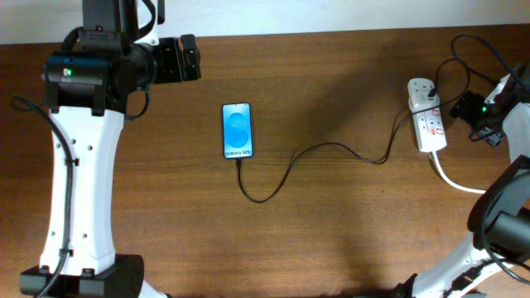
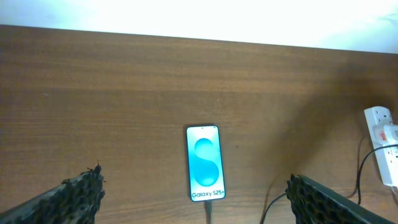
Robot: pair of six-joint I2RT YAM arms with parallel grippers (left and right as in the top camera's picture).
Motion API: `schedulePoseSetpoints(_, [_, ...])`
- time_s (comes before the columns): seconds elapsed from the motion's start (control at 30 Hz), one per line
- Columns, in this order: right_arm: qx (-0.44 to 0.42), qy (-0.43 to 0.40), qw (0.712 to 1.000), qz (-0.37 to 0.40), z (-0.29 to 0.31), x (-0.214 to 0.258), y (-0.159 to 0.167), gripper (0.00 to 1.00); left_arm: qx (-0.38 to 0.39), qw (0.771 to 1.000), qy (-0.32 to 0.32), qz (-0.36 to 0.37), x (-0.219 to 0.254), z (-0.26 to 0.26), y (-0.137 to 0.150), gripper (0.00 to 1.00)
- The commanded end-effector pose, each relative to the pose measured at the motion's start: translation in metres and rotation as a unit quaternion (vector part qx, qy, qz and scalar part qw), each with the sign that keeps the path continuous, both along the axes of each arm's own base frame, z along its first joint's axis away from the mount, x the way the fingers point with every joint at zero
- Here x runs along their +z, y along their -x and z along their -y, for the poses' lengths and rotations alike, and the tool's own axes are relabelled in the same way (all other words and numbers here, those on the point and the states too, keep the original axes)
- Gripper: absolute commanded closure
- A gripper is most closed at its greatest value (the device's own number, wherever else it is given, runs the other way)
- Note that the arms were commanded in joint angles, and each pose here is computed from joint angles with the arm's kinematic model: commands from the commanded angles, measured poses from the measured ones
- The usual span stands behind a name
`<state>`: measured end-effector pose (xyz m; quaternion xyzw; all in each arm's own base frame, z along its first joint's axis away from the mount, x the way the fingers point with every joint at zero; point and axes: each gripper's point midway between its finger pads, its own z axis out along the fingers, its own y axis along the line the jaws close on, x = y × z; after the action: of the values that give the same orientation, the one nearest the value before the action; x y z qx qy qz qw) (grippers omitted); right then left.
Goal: Plug charger to phone and switch on socket
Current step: 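Move the right gripper to the power strip and press its switch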
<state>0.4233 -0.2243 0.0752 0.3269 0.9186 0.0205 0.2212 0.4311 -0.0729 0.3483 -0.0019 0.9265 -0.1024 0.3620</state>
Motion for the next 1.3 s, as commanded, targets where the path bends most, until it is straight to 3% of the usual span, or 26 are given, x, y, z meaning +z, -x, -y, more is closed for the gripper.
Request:
schedulePoseSetpoints(0.0, [0.004,0.0,1.0,-0.001,0.003,-0.011,-0.007,0.14,-0.001,1.0,-0.004,0.008,0.005,-0.001,0.002,0.0])
schedulePoseSetpoints(0.57, [0.019,0.0,1.0,0.014,-0.017,-0.052,-0.044,0.14,-0.002,1.0,-0.004,0.008,0.005,-0.001,0.002,0.01])
schedulePoseSetpoints(1.27, [0.054,-0.051,0.994,-0.076,-0.076,-0.087,-0.024,0.14,-0.002,1.0,-0.004,0.008,0.005,-0.001,0.002,0.01])
